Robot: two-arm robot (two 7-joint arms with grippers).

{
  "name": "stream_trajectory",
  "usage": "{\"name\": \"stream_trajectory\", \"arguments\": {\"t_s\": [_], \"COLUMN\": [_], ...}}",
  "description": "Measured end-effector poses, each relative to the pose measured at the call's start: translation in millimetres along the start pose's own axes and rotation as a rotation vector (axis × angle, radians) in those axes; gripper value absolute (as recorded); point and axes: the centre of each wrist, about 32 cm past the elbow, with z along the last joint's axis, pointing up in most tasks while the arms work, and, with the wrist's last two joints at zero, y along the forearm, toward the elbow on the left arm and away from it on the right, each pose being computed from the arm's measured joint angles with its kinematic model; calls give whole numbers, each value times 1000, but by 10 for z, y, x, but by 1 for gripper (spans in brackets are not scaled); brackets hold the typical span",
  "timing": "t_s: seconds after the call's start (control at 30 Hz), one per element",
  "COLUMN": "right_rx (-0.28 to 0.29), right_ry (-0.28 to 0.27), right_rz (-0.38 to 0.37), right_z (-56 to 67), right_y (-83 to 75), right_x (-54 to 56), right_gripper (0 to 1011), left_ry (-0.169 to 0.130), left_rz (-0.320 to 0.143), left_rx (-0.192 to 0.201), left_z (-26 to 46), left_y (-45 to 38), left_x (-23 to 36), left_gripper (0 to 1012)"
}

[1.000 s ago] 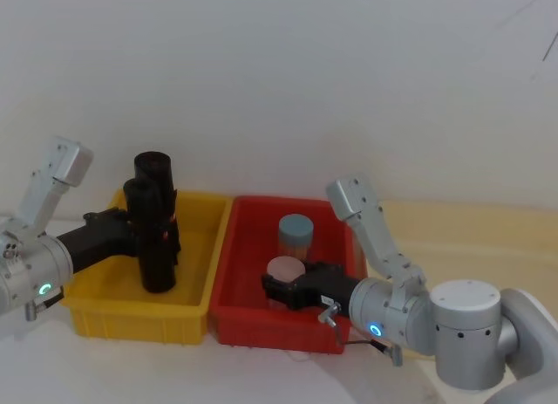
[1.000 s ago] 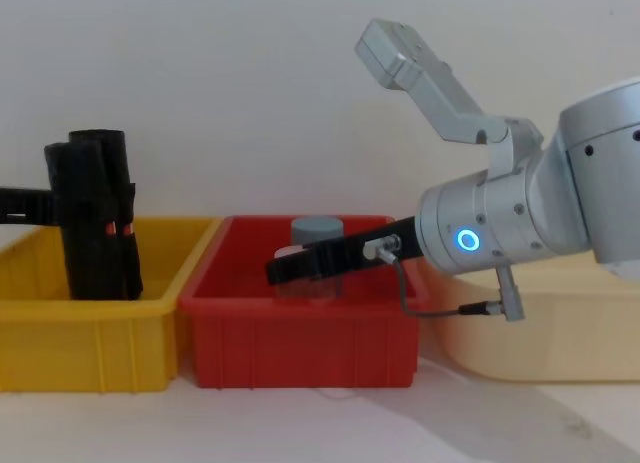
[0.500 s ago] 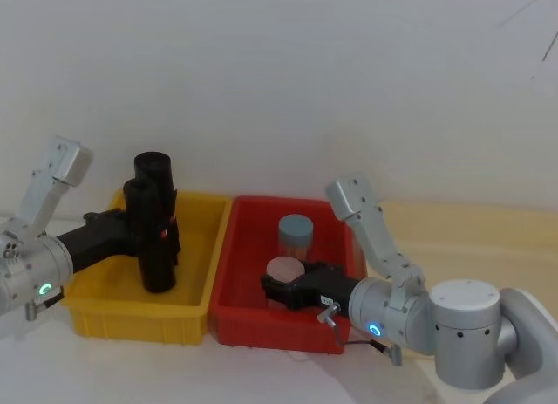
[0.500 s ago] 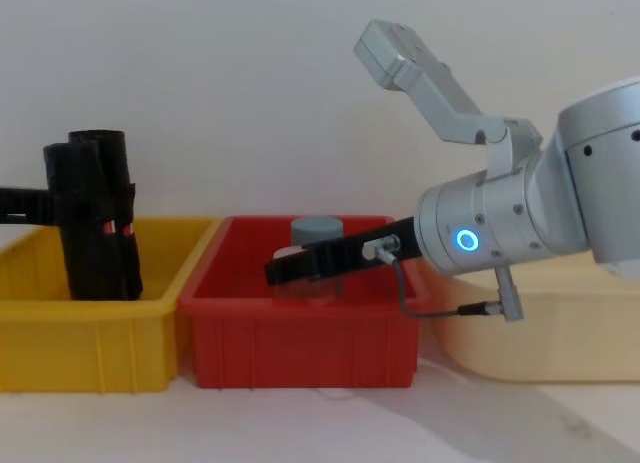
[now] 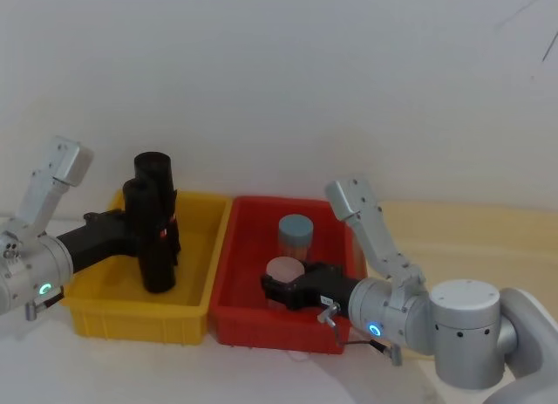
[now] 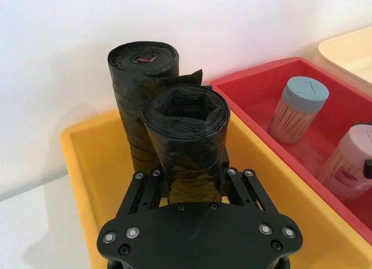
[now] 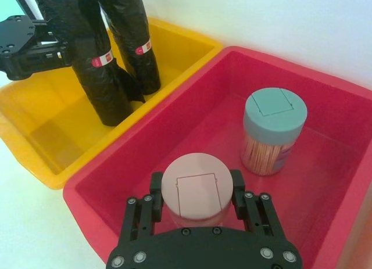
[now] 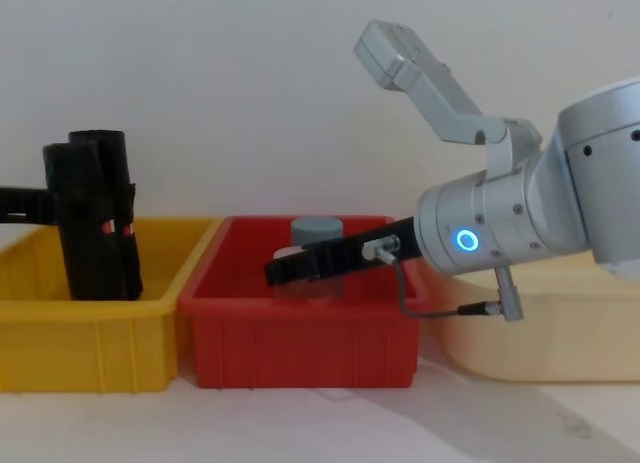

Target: Pick up the garbage bag with the one hand and transfer it to the other hand.

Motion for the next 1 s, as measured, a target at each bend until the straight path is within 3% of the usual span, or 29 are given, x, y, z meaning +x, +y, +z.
{"name": "stream_trajectory", "arguments": {"t_s": [0.2,0.47,0.57,0.7,0.83,1.0], "right_rx": [16,93,126,164,202,243], "right_ry": [-5,-38,-56,-81,-115,-157], "right_rz": [2,-2,-10,-26,-56,-100], "right_z": [35,188,260,352,456,573], "right_y": [-32,-163,-230,-320,-435,-586], "right_x": [-4,-16,-20,-18,-5,10], "right_gripper": [665,665,665,665,665,665], "left_ry": [-19,-76,-103,-124,-158,-185], "left_rz": [-4,-26,-45,-66,-109,-156], "left_rx": [-17,-85,-128,-165,-224,-276], "left_z": [51,267,407,528,734,927], "left_y": [-10,-38,-59,-83,-138,-222], "left_x": [0,1,0,-4,-16,-23], "left_gripper": [424,424,424,424,424,424]}}
